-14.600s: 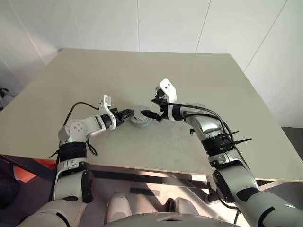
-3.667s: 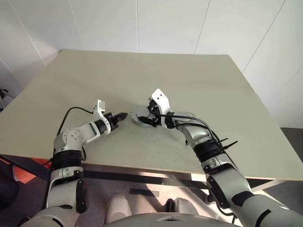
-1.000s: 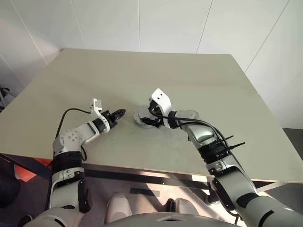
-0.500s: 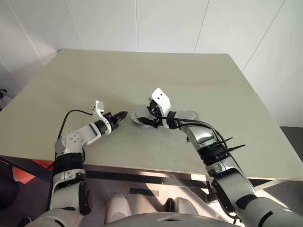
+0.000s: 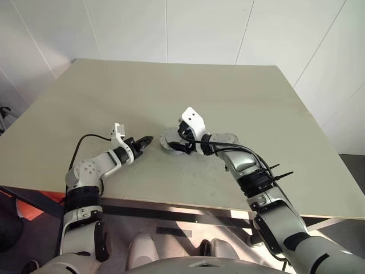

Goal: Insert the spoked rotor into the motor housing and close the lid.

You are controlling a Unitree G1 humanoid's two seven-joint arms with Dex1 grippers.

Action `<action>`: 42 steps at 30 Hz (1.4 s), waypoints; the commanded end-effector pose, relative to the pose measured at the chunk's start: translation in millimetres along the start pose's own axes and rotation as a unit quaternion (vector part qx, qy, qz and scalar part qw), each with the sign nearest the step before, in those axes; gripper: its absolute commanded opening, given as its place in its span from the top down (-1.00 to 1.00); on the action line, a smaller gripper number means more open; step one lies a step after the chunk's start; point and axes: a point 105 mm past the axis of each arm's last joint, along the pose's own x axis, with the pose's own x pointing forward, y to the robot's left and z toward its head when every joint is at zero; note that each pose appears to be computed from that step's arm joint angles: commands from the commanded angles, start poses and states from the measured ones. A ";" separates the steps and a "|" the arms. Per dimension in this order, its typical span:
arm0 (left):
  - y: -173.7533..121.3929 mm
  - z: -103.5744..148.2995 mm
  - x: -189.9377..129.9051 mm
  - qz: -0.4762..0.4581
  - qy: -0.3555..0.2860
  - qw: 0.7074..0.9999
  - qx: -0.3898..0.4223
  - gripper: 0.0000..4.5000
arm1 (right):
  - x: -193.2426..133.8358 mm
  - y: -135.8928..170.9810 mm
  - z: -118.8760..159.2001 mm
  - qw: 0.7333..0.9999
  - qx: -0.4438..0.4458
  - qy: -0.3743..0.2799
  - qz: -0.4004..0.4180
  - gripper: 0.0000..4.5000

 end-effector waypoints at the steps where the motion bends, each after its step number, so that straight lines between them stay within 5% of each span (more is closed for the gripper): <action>1: -11.8 9.7 0.1 -0.019 -0.013 1.000 0.018 1.00 | -4.5 -5.1 -3.0 1.000 -0.016 0.015 -0.007 -0.40; 10: -14.7 9.5 2.1 -0.025 -0.013 0.999 0.014 1.00 | -7.1 -8.2 -13.4 0.999 -0.013 0.037 -0.010 -0.40; 22: -53.9 -4.8 32.3 -0.090 0.013 0.995 -0.028 1.00 | -4.6 -8.0 -10.5 0.999 -0.017 0.036 -0.008 -0.40; 31: -4.8 -42.9 44.0 0.054 0.109 0.992 -0.033 1.00 | -4.7 -8.4 -2.6 1.000 -0.010 0.020 -0.014 -0.40; 42: -9.2 -40.9 42.5 0.041 0.108 0.993 -0.035 1.00 | -4.4 -12.6 3.7 1.000 -0.007 0.010 -0.023 -0.40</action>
